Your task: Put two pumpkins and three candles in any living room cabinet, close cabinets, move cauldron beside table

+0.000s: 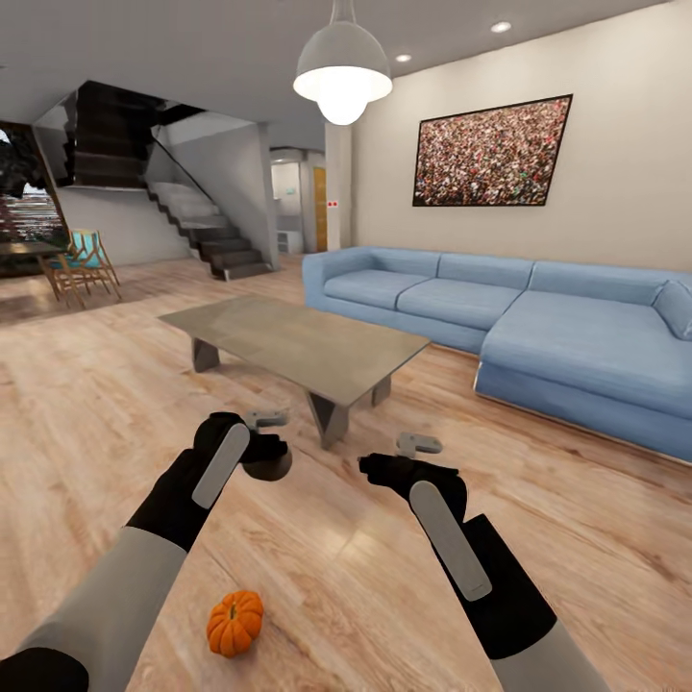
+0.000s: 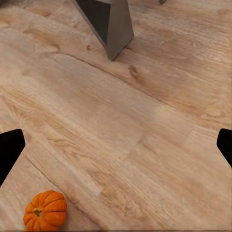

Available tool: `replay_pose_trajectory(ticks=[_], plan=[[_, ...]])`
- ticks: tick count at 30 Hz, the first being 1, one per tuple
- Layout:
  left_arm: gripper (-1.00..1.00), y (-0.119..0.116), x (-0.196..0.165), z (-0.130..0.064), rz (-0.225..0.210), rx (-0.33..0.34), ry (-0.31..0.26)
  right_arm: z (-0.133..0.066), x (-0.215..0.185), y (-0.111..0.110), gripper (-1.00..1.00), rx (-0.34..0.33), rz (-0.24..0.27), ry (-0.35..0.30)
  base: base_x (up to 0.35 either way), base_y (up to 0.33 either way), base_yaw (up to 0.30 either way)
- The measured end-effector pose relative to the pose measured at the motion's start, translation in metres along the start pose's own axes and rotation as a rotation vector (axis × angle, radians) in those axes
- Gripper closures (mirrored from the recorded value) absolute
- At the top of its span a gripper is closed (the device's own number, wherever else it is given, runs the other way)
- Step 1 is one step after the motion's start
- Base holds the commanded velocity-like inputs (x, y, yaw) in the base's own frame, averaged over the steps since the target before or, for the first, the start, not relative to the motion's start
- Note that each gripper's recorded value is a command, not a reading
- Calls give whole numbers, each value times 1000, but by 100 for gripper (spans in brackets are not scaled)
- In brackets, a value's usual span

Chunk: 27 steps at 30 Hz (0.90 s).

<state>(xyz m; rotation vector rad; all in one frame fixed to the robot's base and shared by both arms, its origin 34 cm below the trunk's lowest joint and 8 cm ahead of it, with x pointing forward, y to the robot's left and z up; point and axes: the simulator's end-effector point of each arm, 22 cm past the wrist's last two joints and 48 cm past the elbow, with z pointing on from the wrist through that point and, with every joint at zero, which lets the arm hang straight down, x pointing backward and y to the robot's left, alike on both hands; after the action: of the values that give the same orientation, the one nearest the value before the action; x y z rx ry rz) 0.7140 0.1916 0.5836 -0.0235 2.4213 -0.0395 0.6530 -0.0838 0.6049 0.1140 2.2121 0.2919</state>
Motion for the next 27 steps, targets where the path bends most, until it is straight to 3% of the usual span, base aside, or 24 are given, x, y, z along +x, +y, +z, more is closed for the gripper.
replay_pose_trajectory(ticks=[9, 27], plan=[[100, 1, 3, 4, 1, -2, 8, 3, 4, -1, -100, 3, 0, 9, -171, 227, 207], [100, 1, 9, 12, 0, -1, 24, 14, 22, 2, -100, 6, -26, 48, -10, 16, 238]])
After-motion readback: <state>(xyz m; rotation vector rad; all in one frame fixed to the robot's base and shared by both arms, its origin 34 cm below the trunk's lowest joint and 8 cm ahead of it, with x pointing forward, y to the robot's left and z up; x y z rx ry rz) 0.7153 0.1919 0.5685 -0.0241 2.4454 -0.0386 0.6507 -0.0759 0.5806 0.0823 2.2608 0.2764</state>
